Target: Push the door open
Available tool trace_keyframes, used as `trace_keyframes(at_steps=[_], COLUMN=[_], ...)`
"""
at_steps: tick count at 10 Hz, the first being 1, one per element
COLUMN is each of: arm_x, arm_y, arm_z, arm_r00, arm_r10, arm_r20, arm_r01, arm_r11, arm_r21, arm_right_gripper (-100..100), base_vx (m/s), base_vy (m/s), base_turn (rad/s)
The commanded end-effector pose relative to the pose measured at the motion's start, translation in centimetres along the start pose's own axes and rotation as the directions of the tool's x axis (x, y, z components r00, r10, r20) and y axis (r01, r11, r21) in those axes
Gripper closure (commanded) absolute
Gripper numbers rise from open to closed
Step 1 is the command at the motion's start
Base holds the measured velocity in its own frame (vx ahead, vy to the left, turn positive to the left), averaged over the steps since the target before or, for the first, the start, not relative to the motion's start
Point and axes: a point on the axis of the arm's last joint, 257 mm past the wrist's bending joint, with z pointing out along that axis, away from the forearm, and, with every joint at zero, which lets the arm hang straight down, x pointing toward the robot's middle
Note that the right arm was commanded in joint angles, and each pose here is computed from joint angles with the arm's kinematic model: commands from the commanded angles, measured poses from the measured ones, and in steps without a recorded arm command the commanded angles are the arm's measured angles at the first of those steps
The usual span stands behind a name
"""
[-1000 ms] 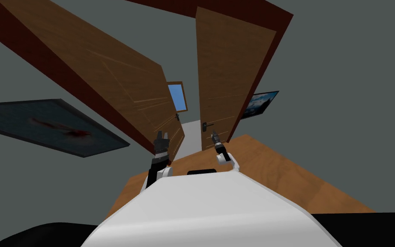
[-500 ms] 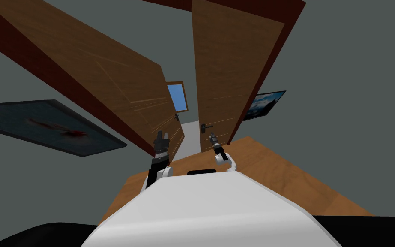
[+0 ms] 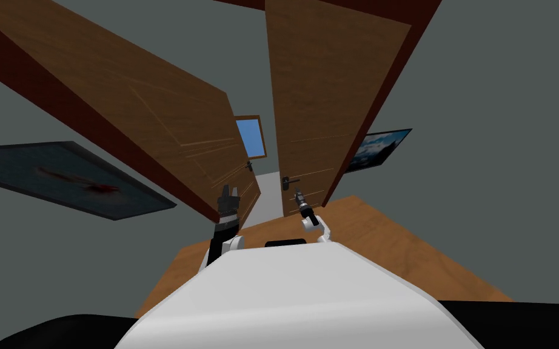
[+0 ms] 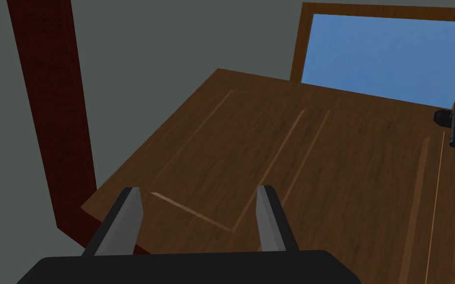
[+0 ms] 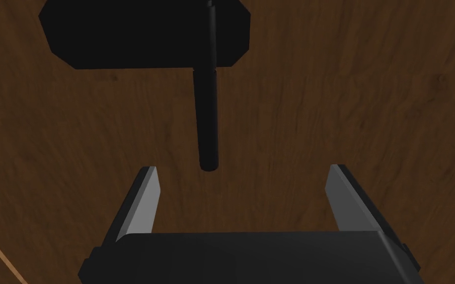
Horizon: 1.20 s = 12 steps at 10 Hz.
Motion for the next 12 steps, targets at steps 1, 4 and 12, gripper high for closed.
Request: trace_keyframes(at_steps=[1,4,12], arm_x=[0.6,0.1,-0.3], arm_y=[-1.2,-1.6,-1.9], arm_z=[0.17,0.26,0.86], arm_r00=[1.000,1.000,1.000], arm_r10=[0.004,-0.007,-0.003], arm_r20=[-0.010,-0.010,0.002], arm_r01=[-0.003,0.007,0.003], arm_r11=[1.000,0.999,0.999], arm_r21=[0.026,0.034,0.036], arm_right_gripper=[-100,-100,-100], base_vx=[0.091,0.079,0.174], base_vy=[-0.145,-0.073,0.029], base_turn=[0.081,0.031,0.017])
